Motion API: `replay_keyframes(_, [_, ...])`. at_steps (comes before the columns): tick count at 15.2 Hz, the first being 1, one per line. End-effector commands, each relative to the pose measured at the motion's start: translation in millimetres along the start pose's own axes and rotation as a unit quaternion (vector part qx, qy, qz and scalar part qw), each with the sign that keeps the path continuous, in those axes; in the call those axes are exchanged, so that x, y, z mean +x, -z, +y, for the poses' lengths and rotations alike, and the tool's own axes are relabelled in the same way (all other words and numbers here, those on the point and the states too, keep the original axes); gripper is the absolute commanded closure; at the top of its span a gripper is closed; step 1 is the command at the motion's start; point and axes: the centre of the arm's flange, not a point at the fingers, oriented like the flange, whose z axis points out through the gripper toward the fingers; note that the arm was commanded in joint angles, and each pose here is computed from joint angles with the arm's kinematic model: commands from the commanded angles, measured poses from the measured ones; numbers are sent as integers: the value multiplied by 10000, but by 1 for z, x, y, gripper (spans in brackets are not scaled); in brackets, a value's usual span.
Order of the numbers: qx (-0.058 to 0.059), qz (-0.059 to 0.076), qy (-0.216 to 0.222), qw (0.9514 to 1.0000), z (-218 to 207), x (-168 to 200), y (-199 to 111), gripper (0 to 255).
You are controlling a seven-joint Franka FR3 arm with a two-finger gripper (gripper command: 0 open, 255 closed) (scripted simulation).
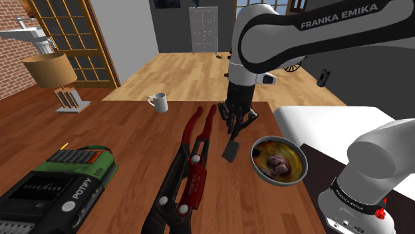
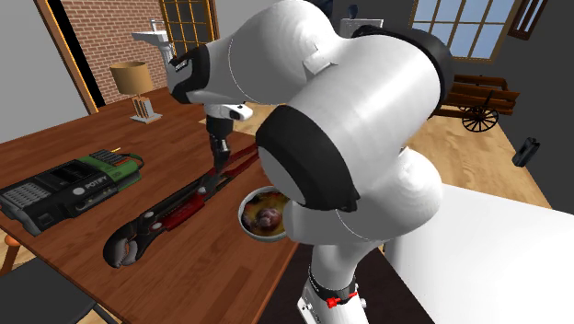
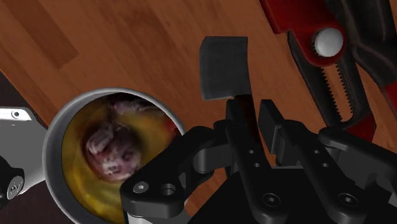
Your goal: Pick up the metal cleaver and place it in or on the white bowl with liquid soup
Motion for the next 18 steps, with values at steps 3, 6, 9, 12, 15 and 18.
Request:
replay_keyframes(3, [-1,-4,4,10000,37,32,9,255])
replay_keyframes(6, [-1,-4,4,10000,66,57,15,255])
replay_keyframes(9, [-1,-4,4,10000,96,83,21,255])
replay_keyframes(12, [-1,-4,4,10000,125,109,27,255])
replay_keyframes(15, [-1,-4,4,10000,143,125,26,255])
replay_keyframes(18, [-1,-4,4,10000,143,128,10,255])
